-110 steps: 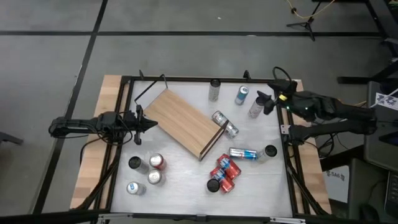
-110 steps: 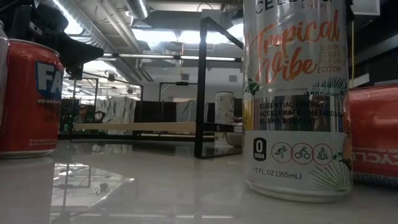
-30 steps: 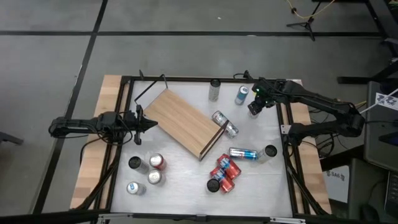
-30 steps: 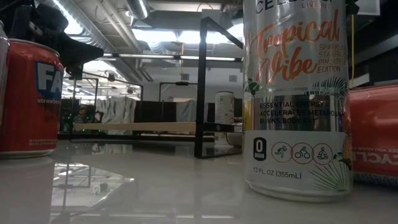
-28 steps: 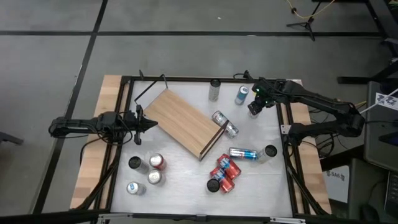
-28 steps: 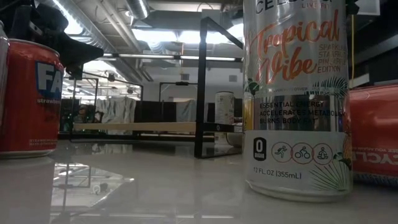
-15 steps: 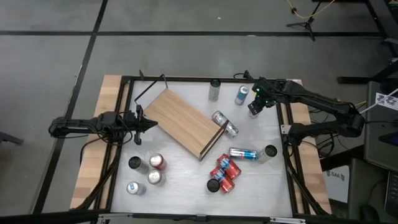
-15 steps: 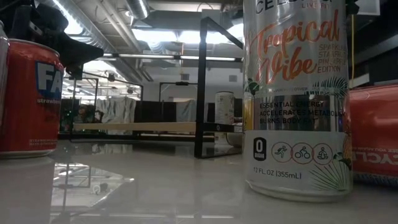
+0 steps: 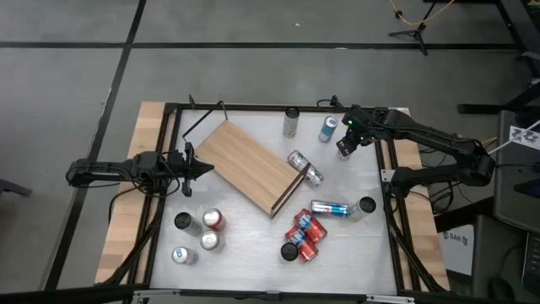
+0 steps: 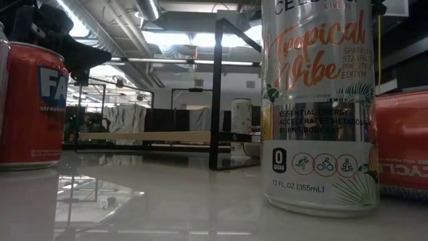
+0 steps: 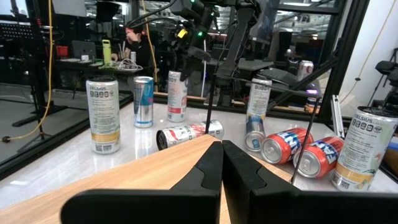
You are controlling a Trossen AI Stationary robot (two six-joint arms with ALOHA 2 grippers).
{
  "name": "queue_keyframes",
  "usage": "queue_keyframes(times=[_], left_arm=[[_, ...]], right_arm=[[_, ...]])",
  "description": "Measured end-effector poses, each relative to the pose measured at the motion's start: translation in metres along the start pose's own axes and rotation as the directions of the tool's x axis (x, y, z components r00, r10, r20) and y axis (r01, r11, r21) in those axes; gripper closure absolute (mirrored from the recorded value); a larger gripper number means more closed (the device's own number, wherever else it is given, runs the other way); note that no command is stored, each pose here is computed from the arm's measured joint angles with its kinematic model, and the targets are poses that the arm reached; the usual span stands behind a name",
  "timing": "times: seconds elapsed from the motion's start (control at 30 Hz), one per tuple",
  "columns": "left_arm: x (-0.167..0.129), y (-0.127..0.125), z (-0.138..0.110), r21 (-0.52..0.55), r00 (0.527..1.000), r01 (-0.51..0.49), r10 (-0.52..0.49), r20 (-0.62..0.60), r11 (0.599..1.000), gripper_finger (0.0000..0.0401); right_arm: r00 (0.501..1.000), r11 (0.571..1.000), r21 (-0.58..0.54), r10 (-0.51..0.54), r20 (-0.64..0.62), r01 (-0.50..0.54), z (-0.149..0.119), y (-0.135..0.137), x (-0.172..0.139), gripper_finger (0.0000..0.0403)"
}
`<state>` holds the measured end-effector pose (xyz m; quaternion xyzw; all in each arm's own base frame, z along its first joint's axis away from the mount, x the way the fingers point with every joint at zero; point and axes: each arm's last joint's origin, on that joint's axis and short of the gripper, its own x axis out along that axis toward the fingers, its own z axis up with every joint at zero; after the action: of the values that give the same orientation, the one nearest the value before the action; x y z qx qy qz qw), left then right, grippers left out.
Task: Place canned beverage on shelf
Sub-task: Put the right white-pink soda can on the shelf
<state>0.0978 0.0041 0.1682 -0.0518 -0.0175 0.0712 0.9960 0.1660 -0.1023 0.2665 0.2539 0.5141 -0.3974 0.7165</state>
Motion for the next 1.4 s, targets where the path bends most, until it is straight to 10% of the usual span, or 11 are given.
queue_keyframes(times=[0.53, 1.4], left_arm=[[0.0, 0.0, 0.0, 0.0, 1.0, 0.0, 0.0, 0.0, 1.0, 0.0401], [0.0, 0.0, 0.0, 0.0, 1.0, 0.0, 0.0, 0.0, 1.0, 0.0401]], right_arm=[[0.999, 0.999, -0.007, 0.048, 0.002, -0.047, 0.004, 0.002, -0.008, 0.0156], [0.887, 0.934, -0.105, 0.357, 0.292, -0.342, 0.054, 0.007, -0.119, 0.0155]])
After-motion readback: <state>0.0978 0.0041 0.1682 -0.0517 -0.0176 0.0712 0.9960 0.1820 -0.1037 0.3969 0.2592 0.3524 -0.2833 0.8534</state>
